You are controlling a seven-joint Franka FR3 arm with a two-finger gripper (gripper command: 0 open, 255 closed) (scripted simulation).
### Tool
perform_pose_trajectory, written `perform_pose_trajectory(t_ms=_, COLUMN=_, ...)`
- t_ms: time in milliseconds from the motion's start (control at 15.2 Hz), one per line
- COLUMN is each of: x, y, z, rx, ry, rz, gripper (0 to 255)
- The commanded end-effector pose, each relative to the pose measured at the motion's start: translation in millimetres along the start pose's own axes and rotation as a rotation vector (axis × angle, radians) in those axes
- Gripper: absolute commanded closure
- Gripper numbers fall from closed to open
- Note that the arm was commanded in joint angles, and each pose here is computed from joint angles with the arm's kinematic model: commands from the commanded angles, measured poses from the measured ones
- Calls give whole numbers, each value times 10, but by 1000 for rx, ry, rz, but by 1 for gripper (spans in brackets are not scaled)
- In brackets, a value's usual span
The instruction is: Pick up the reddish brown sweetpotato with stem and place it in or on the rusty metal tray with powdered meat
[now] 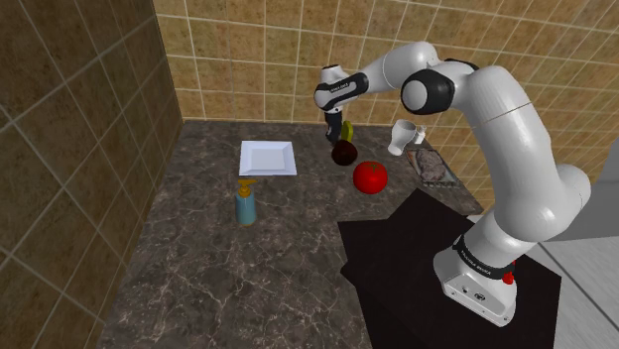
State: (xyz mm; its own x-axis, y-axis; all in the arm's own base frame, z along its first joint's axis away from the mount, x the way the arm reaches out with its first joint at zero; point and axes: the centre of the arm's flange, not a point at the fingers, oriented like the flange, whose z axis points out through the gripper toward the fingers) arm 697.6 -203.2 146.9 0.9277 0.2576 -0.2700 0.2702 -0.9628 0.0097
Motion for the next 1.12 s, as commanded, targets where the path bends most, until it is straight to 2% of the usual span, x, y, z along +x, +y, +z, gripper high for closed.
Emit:
perform_pose_trajectory(t_ms=0, x=-20, y=5, z=-76, rx=0, ry=1, rz=0, gripper=255)
perform_pose_trajectory(t_ms=1056, x=-249, y=13, z=-890, rx=0, ry=1, rz=0, gripper=255)
